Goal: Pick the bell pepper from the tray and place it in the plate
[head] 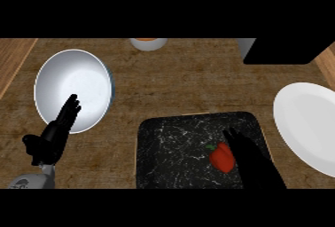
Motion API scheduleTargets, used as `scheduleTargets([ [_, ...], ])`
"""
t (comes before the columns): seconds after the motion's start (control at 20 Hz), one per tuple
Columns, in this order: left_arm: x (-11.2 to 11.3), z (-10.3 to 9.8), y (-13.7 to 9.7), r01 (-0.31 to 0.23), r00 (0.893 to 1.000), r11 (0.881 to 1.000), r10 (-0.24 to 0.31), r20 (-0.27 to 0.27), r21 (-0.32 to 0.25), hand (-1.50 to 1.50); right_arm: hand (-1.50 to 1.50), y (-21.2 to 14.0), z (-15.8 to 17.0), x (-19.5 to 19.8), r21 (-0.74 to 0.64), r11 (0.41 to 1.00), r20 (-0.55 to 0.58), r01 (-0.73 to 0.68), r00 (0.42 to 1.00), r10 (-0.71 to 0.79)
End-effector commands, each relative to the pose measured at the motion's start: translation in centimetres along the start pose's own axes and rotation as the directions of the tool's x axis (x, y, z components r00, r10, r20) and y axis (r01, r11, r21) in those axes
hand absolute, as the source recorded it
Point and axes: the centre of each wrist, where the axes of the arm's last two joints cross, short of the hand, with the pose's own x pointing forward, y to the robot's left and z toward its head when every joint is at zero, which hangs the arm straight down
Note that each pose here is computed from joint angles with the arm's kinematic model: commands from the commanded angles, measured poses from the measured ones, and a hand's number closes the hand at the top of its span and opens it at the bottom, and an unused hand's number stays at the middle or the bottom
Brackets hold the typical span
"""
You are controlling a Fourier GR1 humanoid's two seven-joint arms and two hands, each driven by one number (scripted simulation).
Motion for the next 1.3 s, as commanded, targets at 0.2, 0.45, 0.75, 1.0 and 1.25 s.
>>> scheduleTargets([
  [0.2,0.4,0.3,0.5,0.008,1.000,1.000,-0.008,-0.006,0.016,0.00,-1.50,2.7,-3.4,-0.5,0.048,0.998,-0.027,-0.036,0.999,0.037],
  [0.45,0.3,0.9,0.5,-0.006,1.000,1.000,0.006,-0.011,-0.005,0.00,-1.50,3.9,-3.2,-0.8,0.051,0.995,-0.048,-0.084,0.995,0.086],
  [0.75,0.7,-1.1,0.2,-0.006,1.000,1.000,0.006,-0.012,0.017,0.00,-1.50,5.7,-6.8,-0.3,0.068,0.994,-0.089,-0.088,0.992,0.094],
  [1.0,0.7,0.5,0.7,0.005,1.000,1.000,-0.004,0.003,-0.005,0.00,1.50,3.7,-8.5,-2.5,0.138,0.987,0.003,-0.079,0.997,0.080],
  [1.25,-1.1,0.0,1.8,0.007,1.000,1.000,-0.006,-0.017,0.007,0.00,1.50,6.7,-6.7,-2.4,0.115,0.988,0.039,-0.100,0.995,0.097],
])
